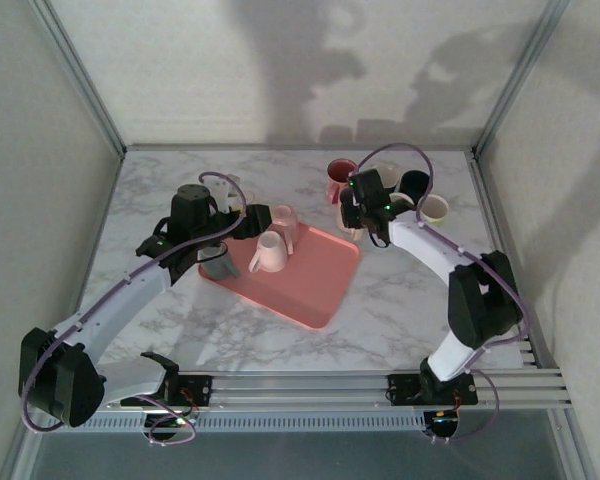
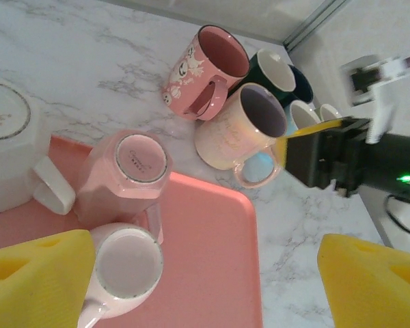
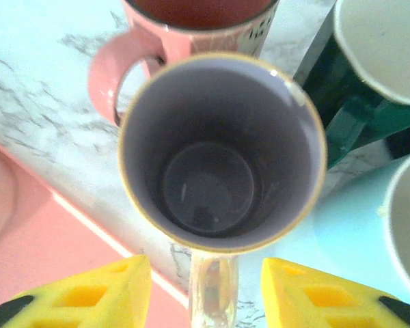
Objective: Turn the mug right side up
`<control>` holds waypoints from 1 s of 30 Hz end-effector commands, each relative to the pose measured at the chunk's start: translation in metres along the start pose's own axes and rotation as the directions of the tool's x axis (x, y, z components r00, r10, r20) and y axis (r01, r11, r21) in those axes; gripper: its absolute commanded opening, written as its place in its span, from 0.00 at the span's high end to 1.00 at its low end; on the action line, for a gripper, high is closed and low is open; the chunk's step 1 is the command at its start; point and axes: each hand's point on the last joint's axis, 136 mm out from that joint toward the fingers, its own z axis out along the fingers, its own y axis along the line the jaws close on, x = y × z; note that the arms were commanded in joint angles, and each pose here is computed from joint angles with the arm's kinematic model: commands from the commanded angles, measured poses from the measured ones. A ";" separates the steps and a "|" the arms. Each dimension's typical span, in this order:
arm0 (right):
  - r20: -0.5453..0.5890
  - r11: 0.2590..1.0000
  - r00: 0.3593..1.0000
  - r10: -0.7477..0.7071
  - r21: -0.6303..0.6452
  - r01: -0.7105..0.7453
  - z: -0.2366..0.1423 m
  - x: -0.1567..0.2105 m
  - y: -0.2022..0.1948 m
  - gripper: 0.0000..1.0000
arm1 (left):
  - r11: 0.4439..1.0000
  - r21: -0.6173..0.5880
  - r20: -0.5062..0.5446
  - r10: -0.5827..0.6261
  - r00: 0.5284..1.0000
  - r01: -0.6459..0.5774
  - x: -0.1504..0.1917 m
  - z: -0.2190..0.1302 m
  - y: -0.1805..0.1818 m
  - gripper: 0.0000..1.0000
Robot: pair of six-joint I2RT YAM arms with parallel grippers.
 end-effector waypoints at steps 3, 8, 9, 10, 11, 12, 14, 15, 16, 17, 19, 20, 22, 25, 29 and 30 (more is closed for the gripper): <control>0.052 0.995 0.998 0.039 -0.097 -0.034 -0.044 -0.017 0.008 0.49 | 0.996 -0.071 0.019 0.063 0.998 -0.062 -0.011 -0.014 0.005 0.16; 0.028 0.981 0.998 0.048 -0.188 -0.042 -0.071 -0.011 0.017 0.49 | 0.988 -0.142 -0.012 0.053 0.999 -0.054 -0.005 -0.022 0.016 0.16; 0.012 0.976 0.999 0.049 -0.212 -0.045 -0.076 -0.008 0.021 0.49 | 0.987 -0.152 -0.023 0.044 0.999 -0.047 -0.002 -0.024 0.017 0.17; -0.003 0.973 0.999 0.054 -0.227 -0.053 -0.080 -0.005 0.022 0.49 | 0.986 -0.162 -0.028 0.034 0.999 -0.038 -0.001 -0.025 0.019 0.17; -0.019 0.970 0.997 0.071 -0.233 -0.073 -0.084 -0.003 0.023 0.49 | 0.983 -0.181 -0.034 0.014 0.999 -0.020 0.002 -0.026 0.023 0.19; -0.043 0.966 0.995 0.090 -0.239 -0.097 -0.088 0.001 0.023 0.49 | 0.980 -0.200 -0.038 -0.006 0.999 -0.002 0.005 -0.028 0.027 0.20; -0.065 0.958 0.992 0.103 -0.261 -0.117 -0.095 0.006 0.025 0.50 | 0.975 -0.222 -0.051 -0.026 0.998 0.014 0.011 -0.030 0.031 0.23; -0.067 0.955 0.992 0.109 -0.270 -0.123 -0.099 0.008 0.025 0.50 | 0.973 -0.229 -0.064 -0.025 0.998 0.010 0.015 -0.031 0.033 0.24; -0.065 0.950 0.992 0.111 -0.285 -0.125 -0.102 0.010 0.027 0.51 | 0.971 -0.237 -0.079 -0.011 0.997 -0.008 0.020 -0.031 0.035 0.26; -0.063 0.945 0.992 0.107 -0.304 -0.121 -0.105 0.012 0.029 0.51 | 0.968 -0.249 -0.099 0.012 0.995 -0.037 0.025 -0.032 0.037 0.29; -0.063 0.933 0.994 0.094 -0.344 -0.110 -0.110 0.016 0.033 0.51 | 0.960 -0.251 -0.154 0.087 0.984 -0.124 0.035 -0.032 0.039 0.32; -0.063 0.928 0.994 0.088 -0.357 -0.105 -0.113 0.017 0.034 0.51 | 0.953 -0.240 -0.183 0.141 0.973 -0.183 0.040 -0.032 0.038 0.34; -0.071 0.919 0.994 0.078 -0.381 -0.099 -0.115 0.019 0.036 0.51 | 0.931 -0.213 -0.223 0.248 0.943 -0.295 0.047 -0.031 0.038 0.35; -0.075 0.911 0.995 0.072 -0.401 -0.096 -0.117 0.019 0.039 0.50 | 0.891 -0.180 -0.280 0.360 0.890 -0.417 0.059 -0.026 0.043 0.35; -0.074 0.906 0.994 0.078 -0.411 -0.101 -0.118 0.019 0.040 0.50 | 0.854 -0.113 -0.368 0.438 0.820 -0.507 0.077 -0.015 0.048 0.35; -0.069 0.904 0.995 0.077 -0.415 -0.099 -0.119 0.019 0.041 0.50 | 0.846 -0.107 -0.386 0.448 0.806 -0.522 0.080 -0.013 0.051 0.35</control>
